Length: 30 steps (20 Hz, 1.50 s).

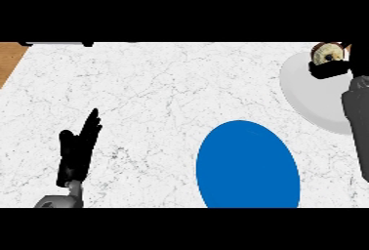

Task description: Pick the cupcake from the plate and place it in the plate

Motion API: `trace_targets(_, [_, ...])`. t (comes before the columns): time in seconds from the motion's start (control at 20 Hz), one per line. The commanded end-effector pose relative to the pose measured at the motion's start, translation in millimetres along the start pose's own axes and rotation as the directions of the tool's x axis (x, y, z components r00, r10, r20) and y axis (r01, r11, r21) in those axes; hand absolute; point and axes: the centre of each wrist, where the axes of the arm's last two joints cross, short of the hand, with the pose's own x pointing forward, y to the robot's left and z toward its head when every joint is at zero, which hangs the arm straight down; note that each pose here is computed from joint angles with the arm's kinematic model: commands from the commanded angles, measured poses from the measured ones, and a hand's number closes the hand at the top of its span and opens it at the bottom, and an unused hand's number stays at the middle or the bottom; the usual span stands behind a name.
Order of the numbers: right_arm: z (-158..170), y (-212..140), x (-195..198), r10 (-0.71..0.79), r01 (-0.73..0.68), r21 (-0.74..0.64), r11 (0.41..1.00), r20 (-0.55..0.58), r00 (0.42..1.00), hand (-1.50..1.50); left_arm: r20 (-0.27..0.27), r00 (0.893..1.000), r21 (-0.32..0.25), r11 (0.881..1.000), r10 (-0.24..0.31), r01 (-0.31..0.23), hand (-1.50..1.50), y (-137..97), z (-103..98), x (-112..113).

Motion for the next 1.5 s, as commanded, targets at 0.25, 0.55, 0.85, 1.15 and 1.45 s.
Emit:
trace_targets(0.25, [-23, 11, -66, 0.057, -0.053, 0.046, 0.998, -0.08, 0.995, 1.5, 0.0, 1.0, -0.013, 1.0, 0.003, -0.003, 0.0, -11, 7, 13])
trace_targets(0.55, [-22, 16, -101, 0.07, -0.03, 0.243, 0.97, -0.155, 0.985, 1.5, 0.018, 1.0, -0.047, 0.999, -0.01, 0.011, 0.0, -15, -10, 18])
trace_targets(0.85, [-20, 15, -119, 0.12, -0.016, 0.44, 0.898, -0.21, 0.97, 1.5, 0.028, 1.0, -0.024, 1.0, -0.004, 0.005, 0.0, -10, -4, 14])
trace_targets(1.15, [-11, 8, -147, 0.016, 0.036, 0.489, 0.871, -0.101, 0.995, -1.5, 0.036, 0.999, -0.036, 0.999, -0.016, 0.017, 0.0, -12, -11, 19])
trace_targets(1.45, [-21, 5, -130, -0.439, 0.432, 0.287, 0.855, -0.043, 0.897, -1.5, -0.004, 1.0, -0.038, 0.999, 0.016, -0.016, 0.0, -9, -4, 12])
